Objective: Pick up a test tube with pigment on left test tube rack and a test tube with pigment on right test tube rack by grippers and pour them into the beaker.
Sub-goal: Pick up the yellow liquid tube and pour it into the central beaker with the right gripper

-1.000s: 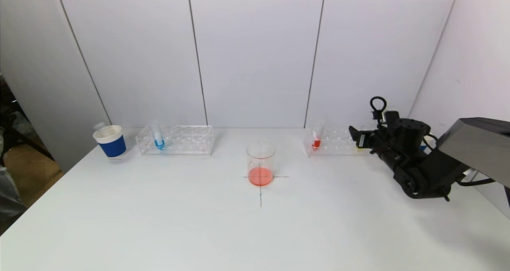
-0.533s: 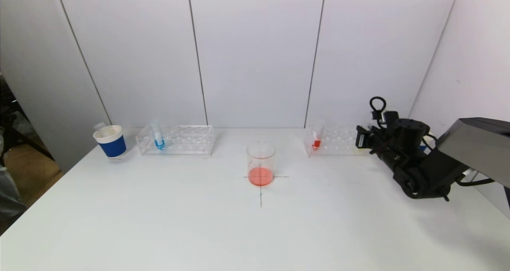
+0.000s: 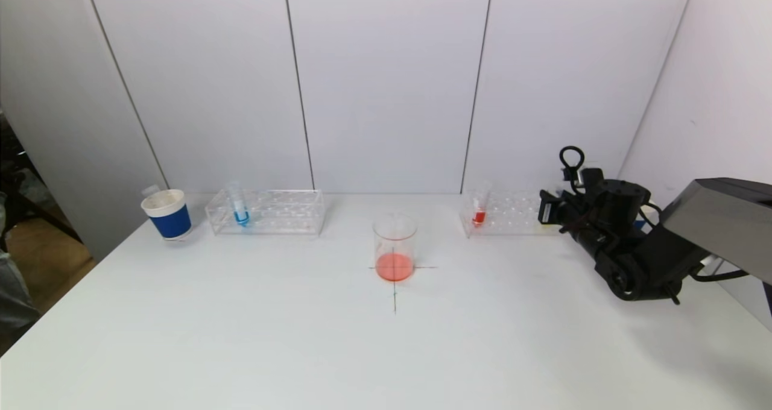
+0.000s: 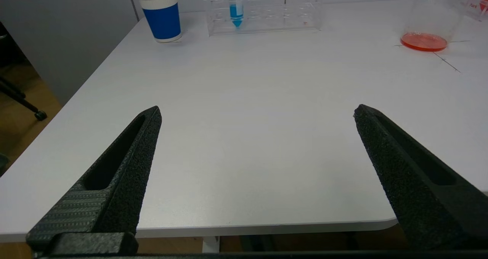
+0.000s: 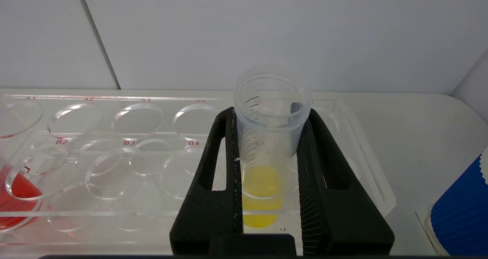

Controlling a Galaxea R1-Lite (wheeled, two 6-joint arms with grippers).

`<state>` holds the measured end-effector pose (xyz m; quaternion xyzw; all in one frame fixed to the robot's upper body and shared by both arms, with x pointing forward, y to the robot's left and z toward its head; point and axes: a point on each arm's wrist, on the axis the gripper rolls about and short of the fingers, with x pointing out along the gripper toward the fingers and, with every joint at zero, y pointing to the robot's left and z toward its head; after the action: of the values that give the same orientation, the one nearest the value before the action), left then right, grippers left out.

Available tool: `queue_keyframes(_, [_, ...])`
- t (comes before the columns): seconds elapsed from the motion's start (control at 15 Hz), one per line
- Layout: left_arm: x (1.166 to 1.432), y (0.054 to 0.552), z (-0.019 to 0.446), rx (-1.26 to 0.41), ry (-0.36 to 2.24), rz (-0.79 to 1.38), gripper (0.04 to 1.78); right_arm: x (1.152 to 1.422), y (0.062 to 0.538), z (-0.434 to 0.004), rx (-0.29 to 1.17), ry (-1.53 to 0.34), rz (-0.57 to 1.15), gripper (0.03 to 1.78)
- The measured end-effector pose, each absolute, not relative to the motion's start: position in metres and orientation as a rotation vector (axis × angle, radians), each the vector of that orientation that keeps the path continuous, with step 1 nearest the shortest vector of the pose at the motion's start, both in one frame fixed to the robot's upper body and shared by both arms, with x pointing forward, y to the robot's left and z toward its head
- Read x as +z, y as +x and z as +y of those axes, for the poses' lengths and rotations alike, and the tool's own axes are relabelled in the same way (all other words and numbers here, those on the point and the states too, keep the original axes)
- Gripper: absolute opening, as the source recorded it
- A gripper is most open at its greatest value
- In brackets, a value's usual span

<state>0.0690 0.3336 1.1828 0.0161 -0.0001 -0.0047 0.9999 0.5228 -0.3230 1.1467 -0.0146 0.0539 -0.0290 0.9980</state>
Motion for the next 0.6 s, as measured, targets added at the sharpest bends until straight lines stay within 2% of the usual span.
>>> queue_keyframes(0.27, [1.183, 0.069, 0.334, -0.009, 0.033, 0.000, 1.76, 1.150, 0.522, -0.323, -0.058, -0.036, 0.102, 0.47])
queue_keyframes(0.6, [1.183, 0.069, 0.334, -0.009, 0.032, 0.000, 1.76, 1.168, 0.517, -0.323, -0.055, -0.071, 0.097, 0.48])
